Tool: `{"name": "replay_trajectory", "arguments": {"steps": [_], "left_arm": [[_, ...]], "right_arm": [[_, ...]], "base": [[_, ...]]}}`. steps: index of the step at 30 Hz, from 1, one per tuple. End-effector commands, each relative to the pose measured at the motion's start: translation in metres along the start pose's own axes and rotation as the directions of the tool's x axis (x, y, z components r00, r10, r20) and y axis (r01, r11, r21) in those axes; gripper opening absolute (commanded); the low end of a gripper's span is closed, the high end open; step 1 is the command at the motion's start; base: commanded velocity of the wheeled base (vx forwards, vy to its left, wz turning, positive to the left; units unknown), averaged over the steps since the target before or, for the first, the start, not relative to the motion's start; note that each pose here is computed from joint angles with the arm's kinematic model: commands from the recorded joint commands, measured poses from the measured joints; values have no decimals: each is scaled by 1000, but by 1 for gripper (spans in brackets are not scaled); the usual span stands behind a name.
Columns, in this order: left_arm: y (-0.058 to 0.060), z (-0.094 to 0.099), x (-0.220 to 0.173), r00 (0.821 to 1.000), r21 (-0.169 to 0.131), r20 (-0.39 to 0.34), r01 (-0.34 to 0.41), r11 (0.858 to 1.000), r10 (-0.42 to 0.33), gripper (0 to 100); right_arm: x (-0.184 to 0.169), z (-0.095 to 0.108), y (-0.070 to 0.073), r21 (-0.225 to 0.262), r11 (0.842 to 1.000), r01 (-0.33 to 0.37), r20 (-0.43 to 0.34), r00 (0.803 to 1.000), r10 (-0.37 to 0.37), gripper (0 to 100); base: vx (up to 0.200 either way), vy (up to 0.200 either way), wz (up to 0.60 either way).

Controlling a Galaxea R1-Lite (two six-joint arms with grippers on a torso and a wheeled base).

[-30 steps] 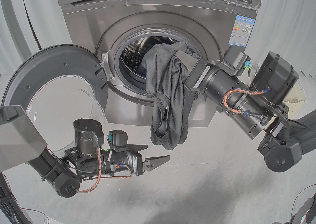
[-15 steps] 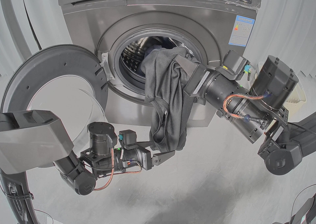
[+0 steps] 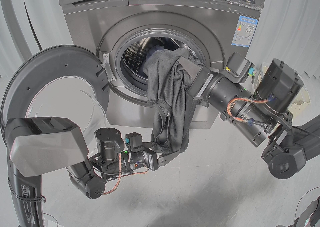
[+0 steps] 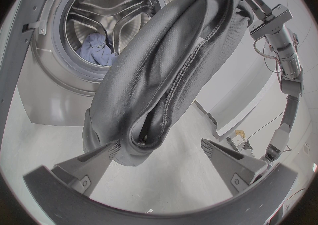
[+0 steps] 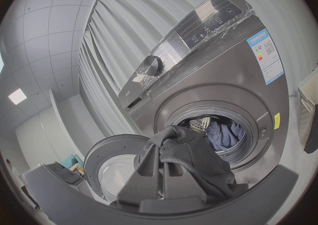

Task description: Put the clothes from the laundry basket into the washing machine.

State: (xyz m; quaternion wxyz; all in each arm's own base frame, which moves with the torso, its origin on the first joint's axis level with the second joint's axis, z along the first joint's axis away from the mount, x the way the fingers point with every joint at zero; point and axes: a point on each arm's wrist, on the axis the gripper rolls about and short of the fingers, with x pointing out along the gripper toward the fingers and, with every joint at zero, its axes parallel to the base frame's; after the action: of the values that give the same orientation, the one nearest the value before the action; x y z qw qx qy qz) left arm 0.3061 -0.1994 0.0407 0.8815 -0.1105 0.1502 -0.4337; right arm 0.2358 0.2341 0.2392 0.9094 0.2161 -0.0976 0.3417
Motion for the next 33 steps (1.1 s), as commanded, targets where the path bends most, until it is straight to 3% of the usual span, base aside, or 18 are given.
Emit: {"name": "replay_trajectory", "arguments": {"steps": [1,7,8,20,28,29,33], "left_arm": [[3,-3,5,1000,-2,0,-3,1000,3,100],[5,-4,11,999,3,19,-30,1000,30,100],[6,-5,13,999,4,24,-33,999,33,0],[-1,2,19,996,-2,90,-12,1000,12,0],[-12,-7,12,999,-5,50,1,1000,-1,0],[-12,-8,12,999,-5,47,2,1000,-1,100],[-9,-7,17,998,-5,59,1,1000,0,100]], "right_arm": [[0,-2,-1,-1,1000,1,-7,1000,-1,0],[0,-2,0,-1,1000,0,-6,1000,0,0],[0,-2,0,-1,1000,0,-6,1000,0,0],[-1,-2,-1,-2,1000,1,-7,1000,-1,0],[0,-4,-2,-2,1000,4,-11,1000,-4,0],[0,-4,-2,-3,1000,4,-11,1000,-4,0],[0,-4,-1,-3,1000,3,-11,1000,-3,0]], "base": [[0,0,0],[0,0,0],[0,0,0],[0,0,0],[0,0,0],[0,0,0],[0,0,0]]}}
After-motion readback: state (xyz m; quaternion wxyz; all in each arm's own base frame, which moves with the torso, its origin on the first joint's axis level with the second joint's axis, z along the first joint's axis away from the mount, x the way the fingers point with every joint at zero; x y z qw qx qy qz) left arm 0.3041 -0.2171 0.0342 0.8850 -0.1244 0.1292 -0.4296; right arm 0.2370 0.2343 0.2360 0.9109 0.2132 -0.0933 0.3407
